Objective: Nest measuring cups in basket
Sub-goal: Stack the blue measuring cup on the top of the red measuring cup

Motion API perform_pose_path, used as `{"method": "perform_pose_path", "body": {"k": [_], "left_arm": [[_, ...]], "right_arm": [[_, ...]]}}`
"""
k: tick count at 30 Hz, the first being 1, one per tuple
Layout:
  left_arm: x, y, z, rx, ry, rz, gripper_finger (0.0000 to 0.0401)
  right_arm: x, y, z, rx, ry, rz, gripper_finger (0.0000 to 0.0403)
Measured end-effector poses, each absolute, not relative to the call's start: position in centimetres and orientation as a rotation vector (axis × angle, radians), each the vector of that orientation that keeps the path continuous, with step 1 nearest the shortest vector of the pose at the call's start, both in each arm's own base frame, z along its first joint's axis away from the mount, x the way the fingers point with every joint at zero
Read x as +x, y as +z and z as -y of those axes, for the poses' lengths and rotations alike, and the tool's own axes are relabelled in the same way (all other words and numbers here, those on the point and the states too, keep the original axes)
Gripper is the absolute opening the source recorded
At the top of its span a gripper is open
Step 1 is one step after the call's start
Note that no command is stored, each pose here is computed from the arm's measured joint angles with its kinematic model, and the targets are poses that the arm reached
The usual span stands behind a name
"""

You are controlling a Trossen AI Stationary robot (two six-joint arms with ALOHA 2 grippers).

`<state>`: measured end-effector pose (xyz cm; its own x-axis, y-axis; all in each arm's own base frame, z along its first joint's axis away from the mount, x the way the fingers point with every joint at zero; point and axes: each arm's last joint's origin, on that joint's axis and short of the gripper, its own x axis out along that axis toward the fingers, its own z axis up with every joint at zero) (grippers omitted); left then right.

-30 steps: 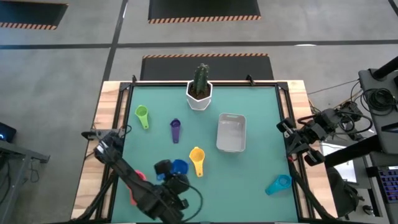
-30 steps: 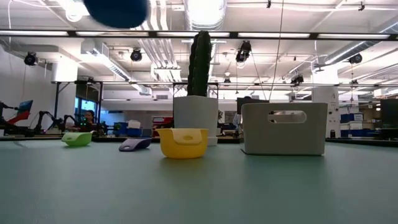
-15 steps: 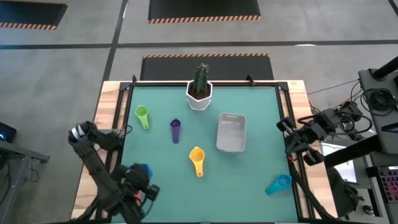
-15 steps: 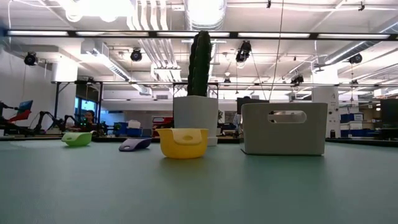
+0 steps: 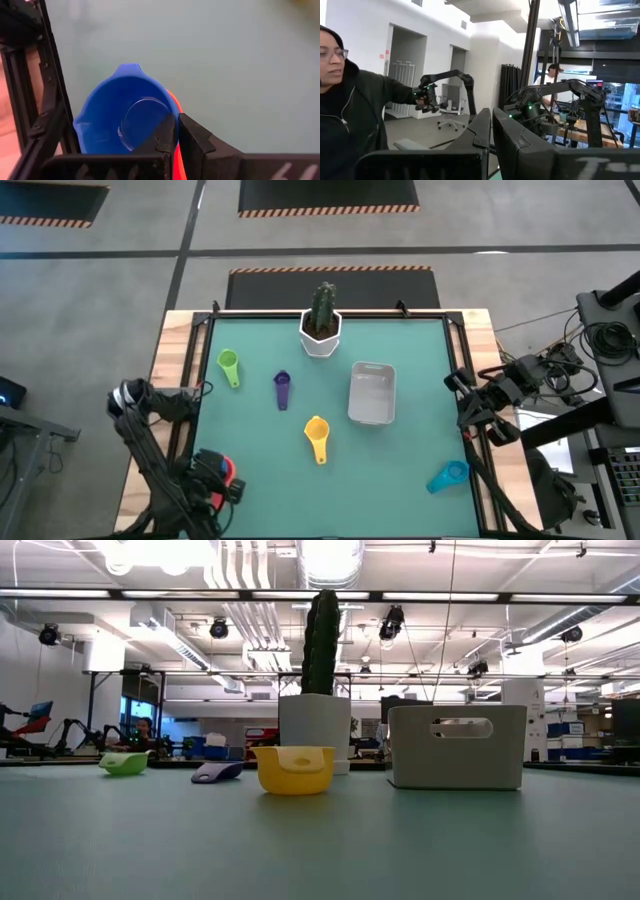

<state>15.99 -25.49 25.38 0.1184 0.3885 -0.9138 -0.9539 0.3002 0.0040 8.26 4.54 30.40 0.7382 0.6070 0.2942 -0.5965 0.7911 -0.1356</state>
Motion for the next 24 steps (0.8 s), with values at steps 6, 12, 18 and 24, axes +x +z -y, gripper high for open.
{"method": "perform_pose_path", "body": {"k": [6,12,18,24], "left_arm": [[16.0,24.9,25.6,-0.745,1.155,-0.973,0.0],[16.3,24.3,26.0,-0.735,1.163,-0.971,0.0],[16.4,23.7,26.3,-0.733,1.167,-0.969,0.0],[16.7,23.2,26.4,-0.726,1.177,-0.967,0.0]], "right_arm": [[8.3,30.4,-4.5,-0.032,0.661,0.331,0.0009],[8.3,30.4,-4.5,-0.03,0.643,0.329,0.0009],[8.3,30.4,-4.5,-0.03,0.644,0.33,0.0009],[8.3,30.4,-4.5,-0.03,0.644,0.33,0.0009]]}}
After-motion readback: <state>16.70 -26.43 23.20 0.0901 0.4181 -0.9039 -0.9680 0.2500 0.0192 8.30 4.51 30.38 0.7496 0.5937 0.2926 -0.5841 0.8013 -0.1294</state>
